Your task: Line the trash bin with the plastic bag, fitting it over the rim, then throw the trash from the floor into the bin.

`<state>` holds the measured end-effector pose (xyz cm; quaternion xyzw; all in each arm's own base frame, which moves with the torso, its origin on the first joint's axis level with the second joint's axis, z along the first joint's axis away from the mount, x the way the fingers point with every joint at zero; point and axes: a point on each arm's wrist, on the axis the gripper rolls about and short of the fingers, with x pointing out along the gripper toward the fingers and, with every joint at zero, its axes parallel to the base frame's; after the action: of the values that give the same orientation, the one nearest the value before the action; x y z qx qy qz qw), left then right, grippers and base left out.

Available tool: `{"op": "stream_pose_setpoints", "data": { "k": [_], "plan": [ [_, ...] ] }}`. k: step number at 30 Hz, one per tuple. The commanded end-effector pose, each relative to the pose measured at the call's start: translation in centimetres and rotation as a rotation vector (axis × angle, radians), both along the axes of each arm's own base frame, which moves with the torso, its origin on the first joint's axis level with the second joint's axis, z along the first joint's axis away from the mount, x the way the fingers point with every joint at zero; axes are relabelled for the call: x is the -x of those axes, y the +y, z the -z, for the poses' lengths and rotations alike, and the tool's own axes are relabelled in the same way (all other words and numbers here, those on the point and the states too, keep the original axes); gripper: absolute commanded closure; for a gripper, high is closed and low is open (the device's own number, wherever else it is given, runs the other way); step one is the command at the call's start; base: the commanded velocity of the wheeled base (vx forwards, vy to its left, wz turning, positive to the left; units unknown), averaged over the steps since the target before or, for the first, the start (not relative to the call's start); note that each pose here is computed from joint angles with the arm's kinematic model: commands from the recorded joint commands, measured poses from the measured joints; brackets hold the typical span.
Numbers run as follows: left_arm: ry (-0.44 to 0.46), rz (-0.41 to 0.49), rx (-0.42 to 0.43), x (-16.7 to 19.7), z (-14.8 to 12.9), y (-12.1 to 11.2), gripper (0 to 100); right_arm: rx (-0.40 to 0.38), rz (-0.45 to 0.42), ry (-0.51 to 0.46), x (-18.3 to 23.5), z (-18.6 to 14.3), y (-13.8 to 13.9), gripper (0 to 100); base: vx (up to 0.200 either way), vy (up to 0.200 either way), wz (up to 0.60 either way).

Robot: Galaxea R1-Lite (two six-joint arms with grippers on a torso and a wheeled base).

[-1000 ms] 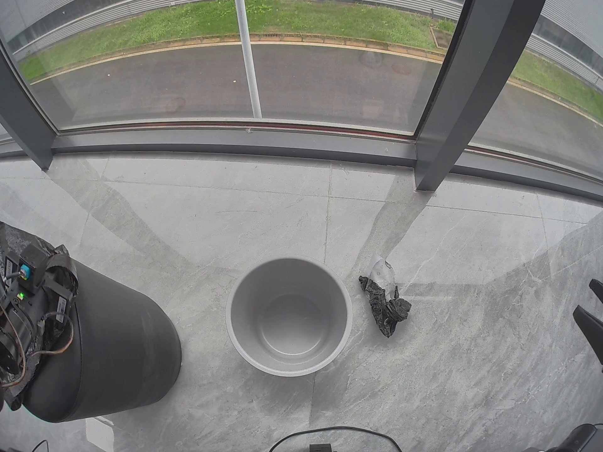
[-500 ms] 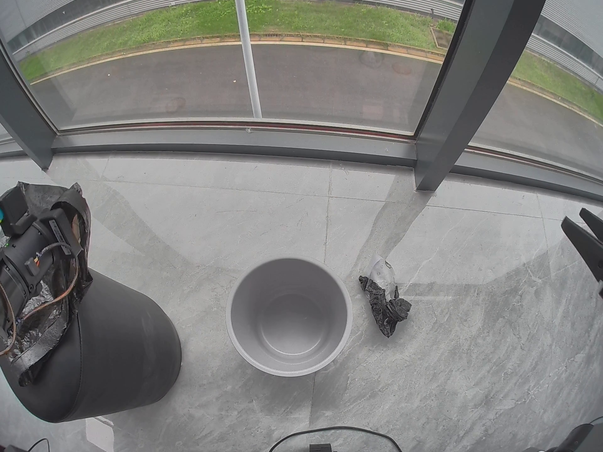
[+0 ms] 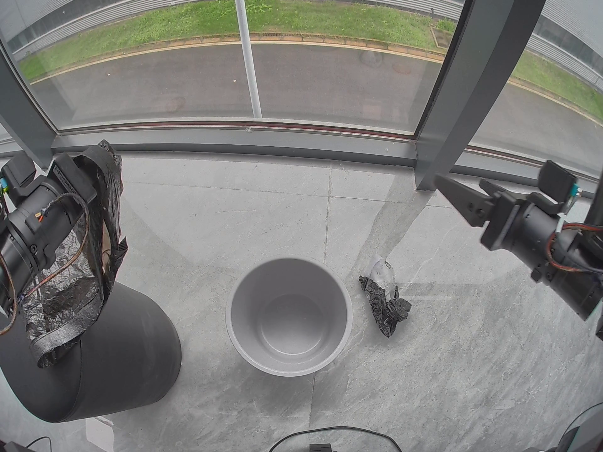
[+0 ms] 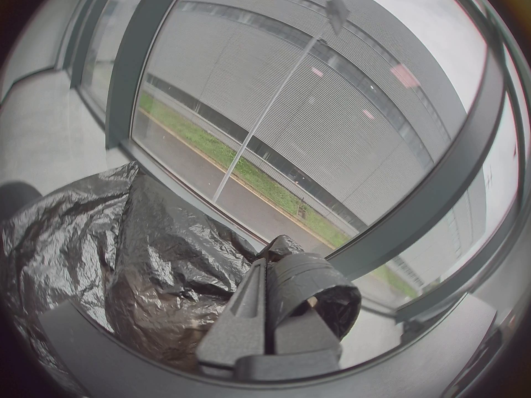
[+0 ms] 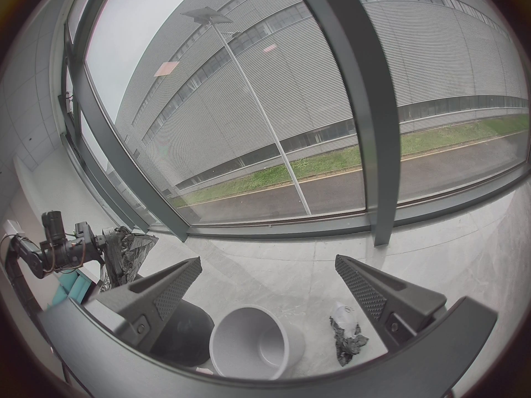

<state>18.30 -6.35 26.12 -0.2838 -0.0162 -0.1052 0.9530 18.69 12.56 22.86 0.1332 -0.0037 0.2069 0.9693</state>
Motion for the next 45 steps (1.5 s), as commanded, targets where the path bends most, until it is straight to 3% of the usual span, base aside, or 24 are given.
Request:
{"op": "stream_pose_setpoints", "data": {
  "k": [1, 6, 18, 29, 38, 45],
  "plan": [
    [0.039, 0.063, 0.08, -0.5, -1.0, -1.3, 100, 0.041, -0.034, 0.06, -2.8, 2.2, 4.7, 0, 0.0, 0.0, 0.0],
    [0.063, 0.174, 0.16, -0.1, -3.1, -3.4, 100, 0.048, -0.08, 0.061, -2.0, 2.2, 5.7, 0, 0.0, 0.0, 0.0],
    [0.057, 0.281, 0.163, -1.4, -5.1, -7.3, 100, 0.072, -0.152, 0.083, -0.4, 3.1, 6.9, 0, 0.0, 0.0, 0.0],
    [0.031, 0.348, 0.187, -0.5, -6.3, -8.4, 100, 0.132, -0.206, 0.133, 1.3, 5.1, 8.5, 0, 0.0, 0.0, 0.0],
    [0.087, 0.431, 0.243, 1.4, -8.2, -9.1, 100, 0.266, -0.302, 0.241, 2.3, 10.1, 12.2, 0, 0.0, 0.0, 0.0],
    [0.087, 0.466, 0.248, 2.5, -8.6, -9.0, 100, 0.265, -0.307, 0.234, 1.3, 11.8, 14.1, 0, 0.0, 0.0, 0.0]
  ]
}}
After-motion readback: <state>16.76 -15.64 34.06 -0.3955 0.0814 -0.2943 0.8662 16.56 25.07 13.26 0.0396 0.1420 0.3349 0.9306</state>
